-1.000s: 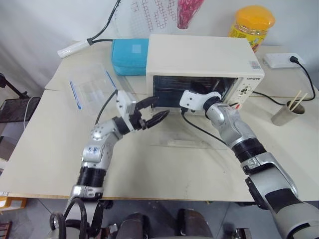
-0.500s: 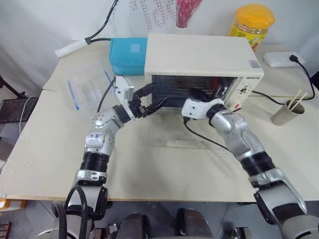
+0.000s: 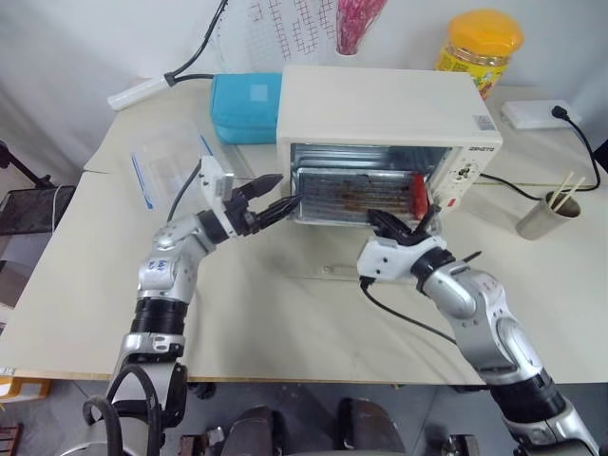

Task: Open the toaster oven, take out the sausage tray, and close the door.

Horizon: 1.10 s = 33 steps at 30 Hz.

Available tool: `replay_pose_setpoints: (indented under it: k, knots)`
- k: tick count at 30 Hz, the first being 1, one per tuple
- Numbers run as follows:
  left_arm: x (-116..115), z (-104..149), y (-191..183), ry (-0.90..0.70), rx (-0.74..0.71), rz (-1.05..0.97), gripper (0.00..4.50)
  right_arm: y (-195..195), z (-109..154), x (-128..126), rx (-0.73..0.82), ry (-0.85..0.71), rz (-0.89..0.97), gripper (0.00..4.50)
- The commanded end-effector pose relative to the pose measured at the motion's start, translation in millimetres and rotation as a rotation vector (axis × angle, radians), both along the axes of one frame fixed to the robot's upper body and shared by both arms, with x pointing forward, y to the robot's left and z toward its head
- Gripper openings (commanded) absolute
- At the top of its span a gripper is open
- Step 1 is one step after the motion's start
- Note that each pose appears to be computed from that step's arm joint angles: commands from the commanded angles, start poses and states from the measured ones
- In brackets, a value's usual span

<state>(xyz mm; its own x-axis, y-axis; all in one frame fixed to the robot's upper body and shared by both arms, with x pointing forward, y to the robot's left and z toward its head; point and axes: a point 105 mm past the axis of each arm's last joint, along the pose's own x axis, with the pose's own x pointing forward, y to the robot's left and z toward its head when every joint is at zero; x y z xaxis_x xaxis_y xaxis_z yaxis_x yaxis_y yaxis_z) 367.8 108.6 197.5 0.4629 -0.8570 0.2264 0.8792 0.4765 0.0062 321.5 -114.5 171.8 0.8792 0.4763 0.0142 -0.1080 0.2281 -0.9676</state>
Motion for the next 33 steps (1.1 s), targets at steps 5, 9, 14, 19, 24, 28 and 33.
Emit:
replay_pose_setpoints:
  k: [5,9,14,19,24,28,33]
  knots:
    - [-33.1,-9.4,-1.5,0.274,-0.053,-0.093,3.66,-4.3,-12.3,-35.7,-0.063,0.013,0.04,0.05]
    - [-45.6,-18.1,-8.3,0.465,-0.052,-0.142,3.66,-0.6,-10.3,-39.5,-0.085,-0.021,0.077,0.05]
    - [-49.1,-19.9,-10.2,0.625,-0.043,-0.15,3.66,6.4,0.9,-37.8,-0.081,-0.09,0.114,0.05]
    - [-50.5,-11.1,-10.2,0.695,-0.093,-0.165,3.66,10.6,10.4,-35.1,-0.078,-0.15,0.145,0.05]
    - [-47.9,-9.4,6.9,0.727,-0.138,-0.129,3.66,3.6,10.5,-29.3,-0.088,-0.149,0.121,0.05]
    - [-45.7,-10.2,21.5,0.766,-0.151,-0.094,3.66,2.0,11.5,-27.7,-0.088,-0.157,0.12,0.05]
    - [-46.3,-10.8,19.1,0.81,-0.151,-0.11,3.66,7.0,14.1,-26.5,-0.081,-0.174,0.141,0.05]
